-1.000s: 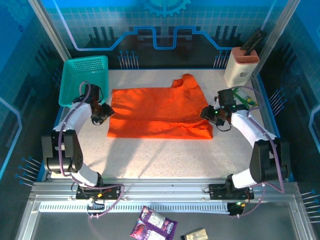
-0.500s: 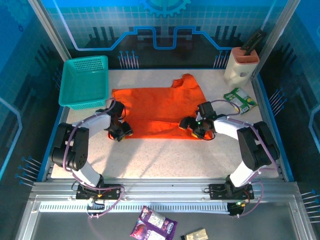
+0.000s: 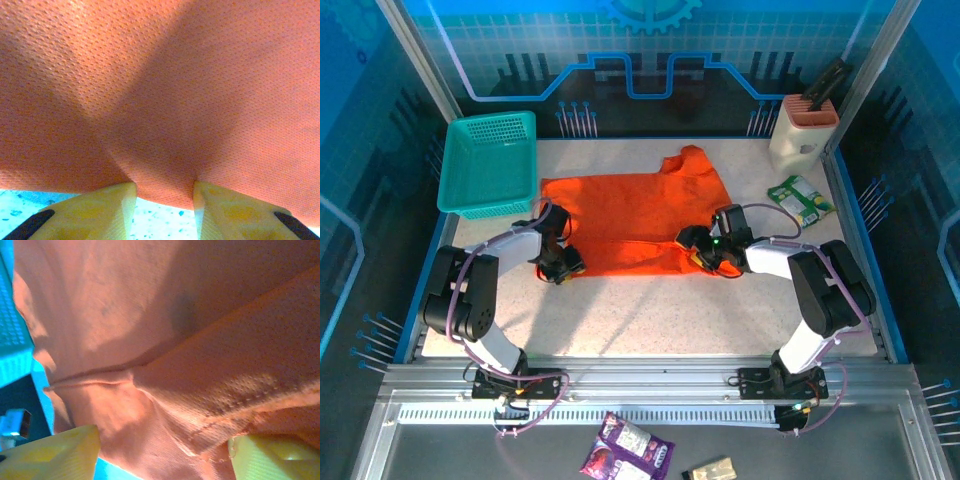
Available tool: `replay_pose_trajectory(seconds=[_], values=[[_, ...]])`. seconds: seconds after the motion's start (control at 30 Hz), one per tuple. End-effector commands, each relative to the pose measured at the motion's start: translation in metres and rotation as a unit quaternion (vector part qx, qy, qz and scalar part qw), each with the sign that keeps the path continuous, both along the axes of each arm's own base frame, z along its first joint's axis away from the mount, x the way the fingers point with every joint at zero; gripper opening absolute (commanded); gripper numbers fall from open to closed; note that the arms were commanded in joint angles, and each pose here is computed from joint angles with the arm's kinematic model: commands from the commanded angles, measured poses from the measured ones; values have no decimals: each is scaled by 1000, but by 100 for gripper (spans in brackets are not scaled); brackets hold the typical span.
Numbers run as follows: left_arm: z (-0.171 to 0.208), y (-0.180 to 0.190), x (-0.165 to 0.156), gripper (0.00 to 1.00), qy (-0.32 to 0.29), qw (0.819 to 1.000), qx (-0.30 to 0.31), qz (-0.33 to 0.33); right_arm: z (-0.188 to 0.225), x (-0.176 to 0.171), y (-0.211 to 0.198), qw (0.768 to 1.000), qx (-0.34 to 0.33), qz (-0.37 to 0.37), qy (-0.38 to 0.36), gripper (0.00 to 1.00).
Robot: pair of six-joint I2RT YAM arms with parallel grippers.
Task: Fold the inside-out t-shirt
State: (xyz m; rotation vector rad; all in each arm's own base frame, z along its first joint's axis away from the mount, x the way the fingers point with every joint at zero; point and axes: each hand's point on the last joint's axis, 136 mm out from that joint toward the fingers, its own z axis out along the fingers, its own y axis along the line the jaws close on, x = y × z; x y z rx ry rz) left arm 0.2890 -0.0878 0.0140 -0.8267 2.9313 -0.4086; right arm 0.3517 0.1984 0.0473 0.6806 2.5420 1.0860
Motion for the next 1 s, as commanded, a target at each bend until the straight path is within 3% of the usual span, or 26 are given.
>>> replay_pose_trajectory(seconds=[0.0, 0.23, 0.4, 0.5, 0.6, 0.8, 0.97], values=[[-12, 14, -17, 37, 28, 999, 37, 1, 14, 8, 5, 999, 23, -10, -22, 67], [-13, 17, -20, 36, 33, 998, 47, -1, 27, 40, -4, 998, 34, -30, -47, 64], [-10, 18, -21, 37, 30, 998, 47, -2, 67, 93, 1, 990, 69, -24, -118, 63], [-3, 18, -20, 36, 22, 999, 47, -4, 84, 100, -8, 990, 70, -18, -125, 62], [10, 15, -13, 37, 3, 999, 38, -6, 88, 77, -26, 995, 28, -10, -97, 62], [30, 11, 2, 38, -19, 999, 34, -13, 68, 0, -43, 996, -58, 58, -17, 66], [19, 17, 2, 37, 3, 998, 54, -25, 43, -25, -42, 992, -64, 103, 27, 69]])
